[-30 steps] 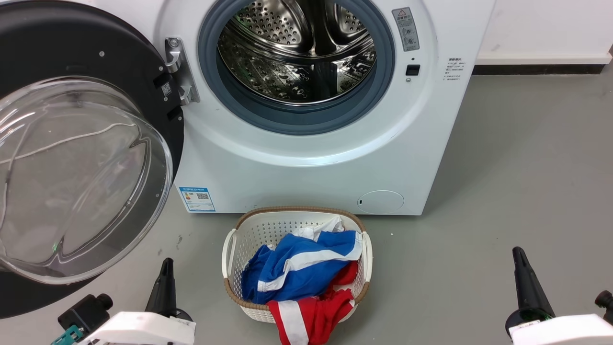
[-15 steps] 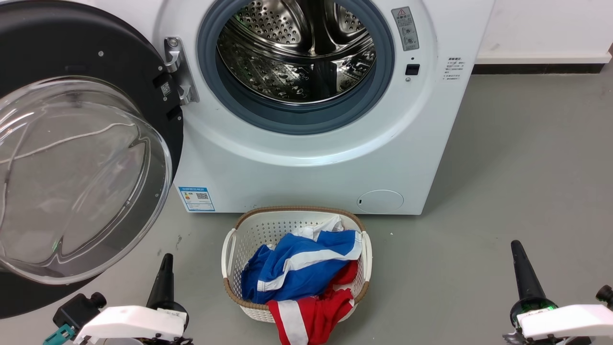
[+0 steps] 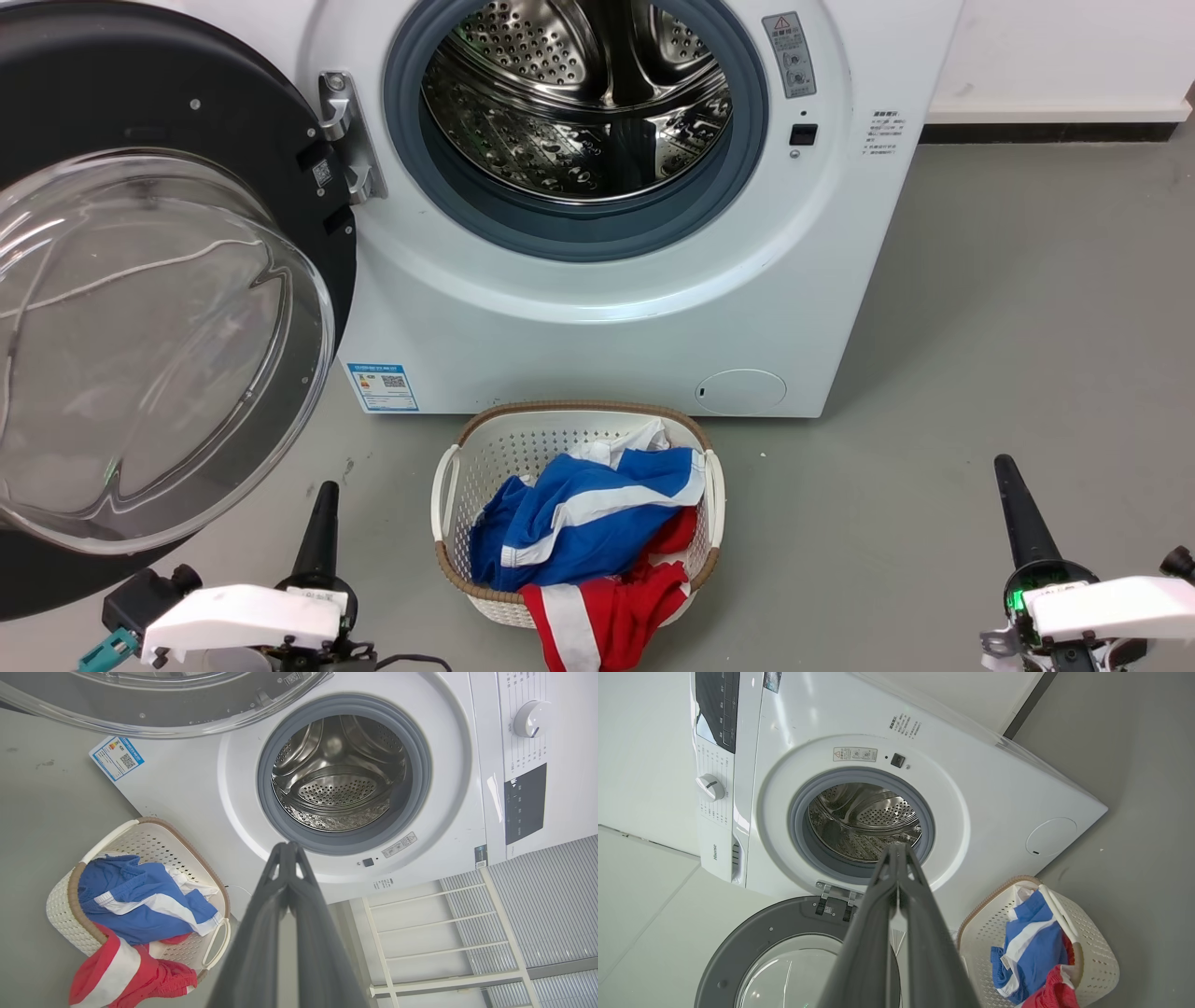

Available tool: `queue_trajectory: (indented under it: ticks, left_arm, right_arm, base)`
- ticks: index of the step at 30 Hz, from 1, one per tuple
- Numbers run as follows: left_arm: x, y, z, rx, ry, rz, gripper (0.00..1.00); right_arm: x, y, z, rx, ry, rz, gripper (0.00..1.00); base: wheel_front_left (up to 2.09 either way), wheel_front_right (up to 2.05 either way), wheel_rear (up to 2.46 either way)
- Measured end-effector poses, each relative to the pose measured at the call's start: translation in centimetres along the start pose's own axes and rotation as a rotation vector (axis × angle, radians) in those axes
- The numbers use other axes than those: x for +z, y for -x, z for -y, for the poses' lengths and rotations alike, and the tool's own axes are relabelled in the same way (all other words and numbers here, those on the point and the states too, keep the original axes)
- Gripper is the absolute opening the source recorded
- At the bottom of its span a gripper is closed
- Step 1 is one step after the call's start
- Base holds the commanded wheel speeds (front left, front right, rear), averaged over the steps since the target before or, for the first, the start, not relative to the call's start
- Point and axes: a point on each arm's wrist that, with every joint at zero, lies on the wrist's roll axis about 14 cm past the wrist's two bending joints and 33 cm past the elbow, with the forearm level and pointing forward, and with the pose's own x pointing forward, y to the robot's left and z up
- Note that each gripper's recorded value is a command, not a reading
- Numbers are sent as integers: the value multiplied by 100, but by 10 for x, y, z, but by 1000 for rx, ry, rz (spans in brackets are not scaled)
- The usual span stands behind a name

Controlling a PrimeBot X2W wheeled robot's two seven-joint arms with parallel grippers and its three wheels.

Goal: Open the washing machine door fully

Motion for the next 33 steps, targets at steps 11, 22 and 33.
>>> queue_trajectory:
  ticks: [11, 22, 33]
  left_arm:
    - [1, -4, 4, -16, 121, -6, 0]
    - [2, -7, 6, -28, 212, -12, 0]
    - [4, -11, 11, -47, 305, -16, 0]
  right_arm:
    - [0, -4, 1, -6, -116, -8, 0]
    - [1, -9, -1, -1, -202, -13, 0]
    - [2, -13, -3, 3, -291, -18, 0]
  base:
    - [0, 0, 0]
    - [0, 0, 0]
    - [0, 0, 0]
